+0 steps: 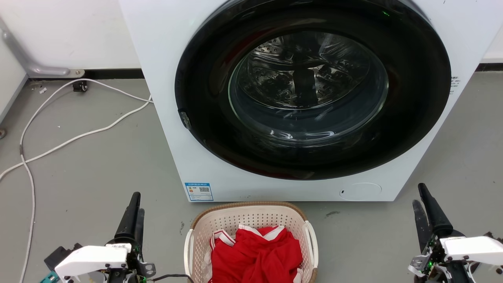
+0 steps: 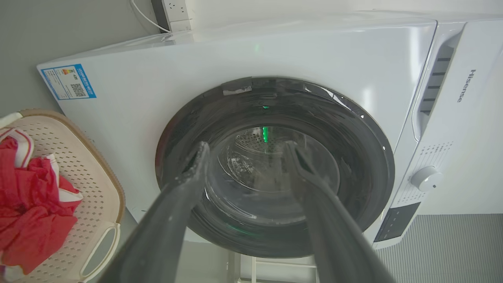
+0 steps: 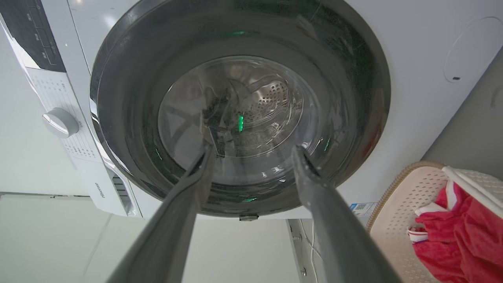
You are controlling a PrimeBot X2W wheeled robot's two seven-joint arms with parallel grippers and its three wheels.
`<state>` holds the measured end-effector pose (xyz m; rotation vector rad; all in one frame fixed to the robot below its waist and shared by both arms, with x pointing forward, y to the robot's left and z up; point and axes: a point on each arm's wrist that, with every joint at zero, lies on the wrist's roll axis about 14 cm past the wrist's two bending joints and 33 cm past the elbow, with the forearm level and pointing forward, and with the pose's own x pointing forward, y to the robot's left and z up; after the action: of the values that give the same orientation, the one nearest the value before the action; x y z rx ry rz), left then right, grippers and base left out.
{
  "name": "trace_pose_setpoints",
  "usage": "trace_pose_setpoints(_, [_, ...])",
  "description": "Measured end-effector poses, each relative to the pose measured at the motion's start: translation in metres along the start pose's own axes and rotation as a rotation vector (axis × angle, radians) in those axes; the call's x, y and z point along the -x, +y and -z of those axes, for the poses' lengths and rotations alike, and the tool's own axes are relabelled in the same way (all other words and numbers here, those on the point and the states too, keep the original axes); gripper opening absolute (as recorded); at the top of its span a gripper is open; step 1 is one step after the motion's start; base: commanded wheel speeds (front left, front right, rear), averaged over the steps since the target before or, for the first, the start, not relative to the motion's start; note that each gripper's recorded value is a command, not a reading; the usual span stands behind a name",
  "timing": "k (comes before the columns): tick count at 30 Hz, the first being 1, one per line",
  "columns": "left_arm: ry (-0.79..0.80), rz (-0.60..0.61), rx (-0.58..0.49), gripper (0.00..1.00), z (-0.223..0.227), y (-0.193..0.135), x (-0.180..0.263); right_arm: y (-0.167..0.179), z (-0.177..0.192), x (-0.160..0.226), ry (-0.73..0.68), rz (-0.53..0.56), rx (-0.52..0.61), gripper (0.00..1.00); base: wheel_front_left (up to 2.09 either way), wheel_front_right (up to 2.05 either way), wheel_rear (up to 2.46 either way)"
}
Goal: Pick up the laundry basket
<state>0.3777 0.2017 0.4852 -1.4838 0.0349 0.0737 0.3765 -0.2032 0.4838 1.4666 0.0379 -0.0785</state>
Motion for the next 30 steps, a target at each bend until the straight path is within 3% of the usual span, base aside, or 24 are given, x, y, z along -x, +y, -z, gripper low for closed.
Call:
trace_pose_setpoints(20, [-0.023,0.017,-0.411,1.0,0.003,-0.015,-0.002,0.02,0.009,0.002,0.0,-0.062,0.495,1.0,0.0,0.0,0.0])
trace_pose_setpoints(30, [-0.034,0.028,-0.574,1.0,0.006,-0.018,0.0,0.021,0.011,0.004,-0.009,-0.076,0.673,1.0,0.0,0.0,0.0])
